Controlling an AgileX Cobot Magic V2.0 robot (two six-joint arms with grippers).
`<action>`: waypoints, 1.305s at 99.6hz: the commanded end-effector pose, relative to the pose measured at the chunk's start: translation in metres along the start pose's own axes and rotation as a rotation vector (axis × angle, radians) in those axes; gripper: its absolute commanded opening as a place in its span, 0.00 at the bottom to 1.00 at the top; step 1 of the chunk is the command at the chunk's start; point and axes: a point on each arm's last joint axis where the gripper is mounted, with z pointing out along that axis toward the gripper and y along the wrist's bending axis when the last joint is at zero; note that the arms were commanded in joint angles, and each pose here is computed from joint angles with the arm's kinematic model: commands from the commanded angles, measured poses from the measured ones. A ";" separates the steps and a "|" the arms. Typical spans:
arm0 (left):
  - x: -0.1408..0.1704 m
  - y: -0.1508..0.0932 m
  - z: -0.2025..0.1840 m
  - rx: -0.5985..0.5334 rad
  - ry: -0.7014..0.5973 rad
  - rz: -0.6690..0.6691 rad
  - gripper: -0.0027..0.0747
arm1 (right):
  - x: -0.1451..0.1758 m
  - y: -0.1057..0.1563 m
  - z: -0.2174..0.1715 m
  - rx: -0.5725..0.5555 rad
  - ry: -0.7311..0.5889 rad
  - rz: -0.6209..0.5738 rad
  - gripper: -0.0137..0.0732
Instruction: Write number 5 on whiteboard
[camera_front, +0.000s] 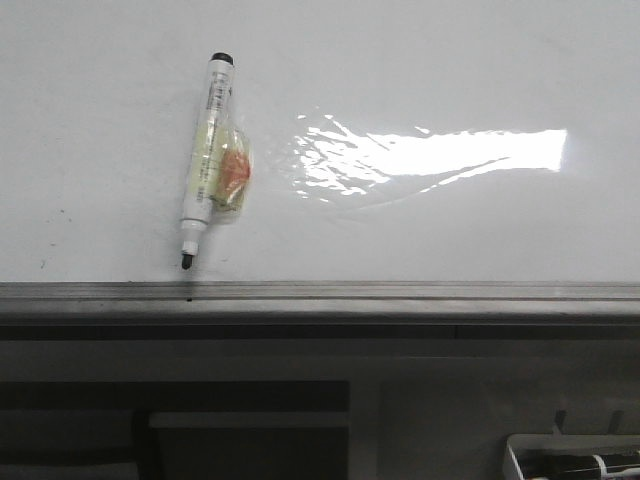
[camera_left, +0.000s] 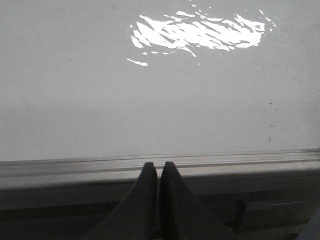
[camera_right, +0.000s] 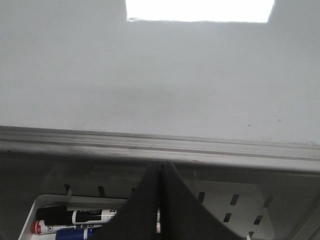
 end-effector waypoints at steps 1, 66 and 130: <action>-0.001 0.001 0.002 -0.002 -0.047 -0.019 0.01 | 0.006 0.000 0.002 0.009 -0.017 -0.016 0.09; -0.009 -0.008 0.001 0.147 -0.099 -0.771 0.01 | -0.047 0.011 -0.017 -0.116 -0.643 -0.024 0.09; -0.120 -0.030 0.018 0.133 0.134 -0.182 0.22 | -0.130 -0.002 -0.031 -0.071 -0.174 0.273 0.16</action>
